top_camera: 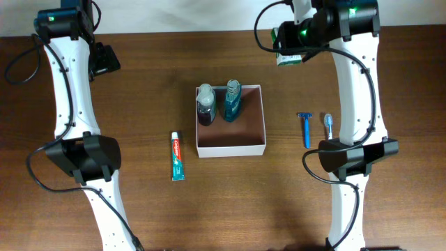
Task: Pack container
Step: 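Lift the soap box and carry it left over the pink box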
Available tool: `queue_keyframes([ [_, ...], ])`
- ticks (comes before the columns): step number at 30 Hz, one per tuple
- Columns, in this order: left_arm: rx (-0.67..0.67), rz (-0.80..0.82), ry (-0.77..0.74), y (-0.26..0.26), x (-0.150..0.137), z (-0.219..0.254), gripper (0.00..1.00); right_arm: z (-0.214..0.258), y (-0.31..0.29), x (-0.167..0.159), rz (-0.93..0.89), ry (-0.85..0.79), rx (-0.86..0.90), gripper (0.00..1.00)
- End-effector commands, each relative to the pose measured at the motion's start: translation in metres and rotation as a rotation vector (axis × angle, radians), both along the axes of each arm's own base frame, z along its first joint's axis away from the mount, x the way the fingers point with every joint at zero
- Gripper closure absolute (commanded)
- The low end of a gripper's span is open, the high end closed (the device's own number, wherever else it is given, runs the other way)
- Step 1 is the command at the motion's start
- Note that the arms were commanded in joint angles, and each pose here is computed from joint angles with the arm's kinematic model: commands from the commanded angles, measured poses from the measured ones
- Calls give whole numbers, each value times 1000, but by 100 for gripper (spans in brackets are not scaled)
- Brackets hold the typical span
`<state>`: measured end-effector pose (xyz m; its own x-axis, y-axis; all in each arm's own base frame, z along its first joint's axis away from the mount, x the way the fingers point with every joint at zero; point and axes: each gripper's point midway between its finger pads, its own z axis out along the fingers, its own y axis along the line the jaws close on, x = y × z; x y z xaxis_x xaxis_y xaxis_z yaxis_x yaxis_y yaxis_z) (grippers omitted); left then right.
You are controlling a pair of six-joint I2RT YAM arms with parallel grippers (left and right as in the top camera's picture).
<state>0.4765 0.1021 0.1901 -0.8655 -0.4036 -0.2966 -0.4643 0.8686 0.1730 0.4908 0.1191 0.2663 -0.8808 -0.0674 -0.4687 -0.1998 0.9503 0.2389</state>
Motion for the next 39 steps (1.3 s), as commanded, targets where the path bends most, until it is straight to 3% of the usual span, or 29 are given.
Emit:
queue_keyframes([
  [1, 4, 15, -1, 1, -2, 2, 1, 28, 3, -11, -28, -38, 41, 61],
  [8, 4, 15, -1, 1, -2, 2, 1, 34, 9, -37, -3, 18, 61, 62],
  [16, 4, 15, -1, 1, -2, 2, 1, 112, 30, -88, 72, -160, 83, 62],
  [21, 4, 15, -1, 1, -2, 2, 1, 135, 38, -133, 99, -217, -7, 61],
  [29, 4, 15, -1, 1, -2, 2, 1, 98, 59, -196, 177, -43, -60, 61],
  [39, 4, 15, -1, 1, -2, 2, 1, 39, 103, -221, 309, 106, -126, 61],
])
